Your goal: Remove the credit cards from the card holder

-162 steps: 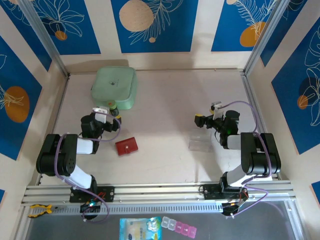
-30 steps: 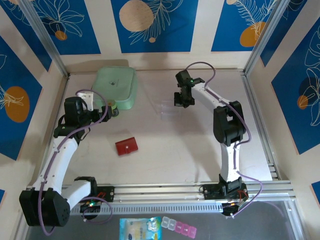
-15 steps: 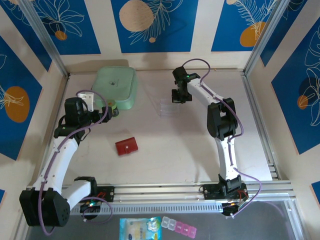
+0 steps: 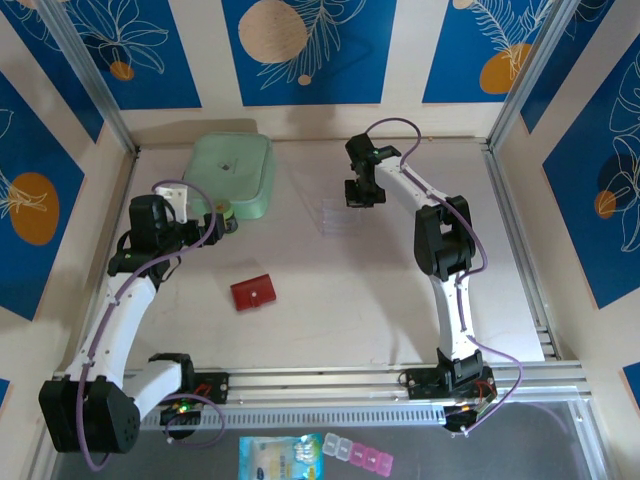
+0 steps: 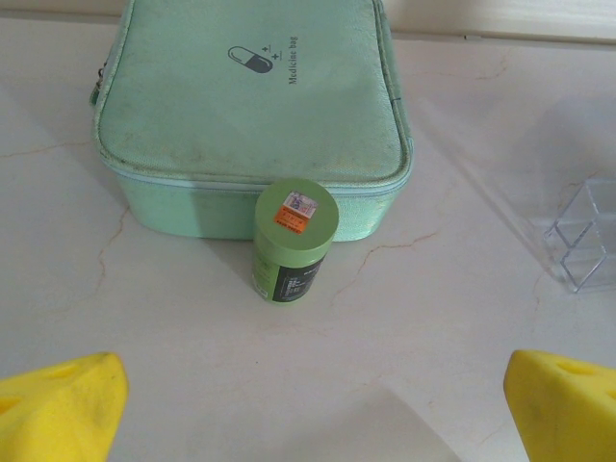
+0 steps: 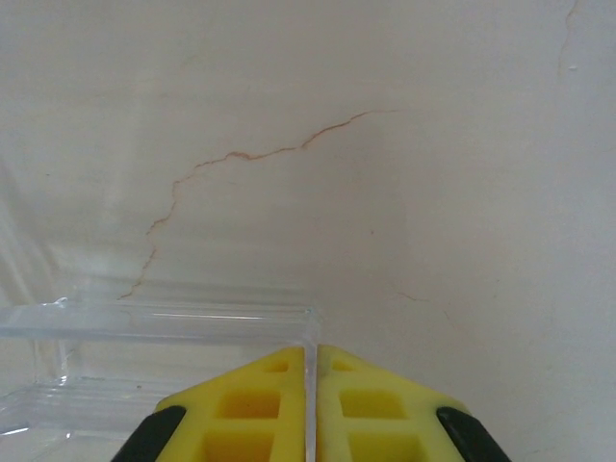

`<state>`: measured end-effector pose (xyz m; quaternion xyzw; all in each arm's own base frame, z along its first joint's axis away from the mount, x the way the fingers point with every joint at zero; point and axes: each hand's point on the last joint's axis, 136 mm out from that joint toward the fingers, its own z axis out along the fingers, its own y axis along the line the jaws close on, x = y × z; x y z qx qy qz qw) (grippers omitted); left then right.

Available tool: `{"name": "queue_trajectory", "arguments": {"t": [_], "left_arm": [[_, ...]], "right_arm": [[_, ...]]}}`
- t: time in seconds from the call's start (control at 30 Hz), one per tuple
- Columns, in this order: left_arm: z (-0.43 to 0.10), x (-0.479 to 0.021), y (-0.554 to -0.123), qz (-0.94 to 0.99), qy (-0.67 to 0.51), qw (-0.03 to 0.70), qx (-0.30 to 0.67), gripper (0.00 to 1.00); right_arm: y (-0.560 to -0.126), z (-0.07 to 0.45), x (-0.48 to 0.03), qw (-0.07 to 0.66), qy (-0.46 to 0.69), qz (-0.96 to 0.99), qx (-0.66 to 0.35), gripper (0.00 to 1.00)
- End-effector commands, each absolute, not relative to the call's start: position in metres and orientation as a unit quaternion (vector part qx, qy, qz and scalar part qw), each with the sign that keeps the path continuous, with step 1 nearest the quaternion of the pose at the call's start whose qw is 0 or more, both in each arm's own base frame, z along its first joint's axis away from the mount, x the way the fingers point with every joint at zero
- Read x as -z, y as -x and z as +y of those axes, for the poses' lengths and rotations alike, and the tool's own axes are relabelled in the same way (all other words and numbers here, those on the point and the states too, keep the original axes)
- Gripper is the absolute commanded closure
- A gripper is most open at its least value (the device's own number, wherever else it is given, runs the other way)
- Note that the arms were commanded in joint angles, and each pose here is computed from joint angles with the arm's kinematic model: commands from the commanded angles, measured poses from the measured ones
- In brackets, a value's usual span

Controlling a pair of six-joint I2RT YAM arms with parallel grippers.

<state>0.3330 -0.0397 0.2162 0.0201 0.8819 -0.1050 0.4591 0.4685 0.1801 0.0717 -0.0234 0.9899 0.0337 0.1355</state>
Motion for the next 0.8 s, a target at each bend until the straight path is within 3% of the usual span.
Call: {"name": "queue_trajectory", "arguments": {"t": [0.0,0.77], "left_arm": [[-0.0453,-0.2161,-0.3322,0.880,-0.023,0.459,0.119,0.00],[-0.0454,-0.2141,-0.3323,0.881,-0.022,0.457,0.120,0.00]], "right_arm": [[-0.4634,0.1709,-0.0666,0.118,0.018,0.993,-0.014,0.89],[-0.4673,0.1642,-0.0715,0.125,0.033,0.992,-0.007,0.88]]}}
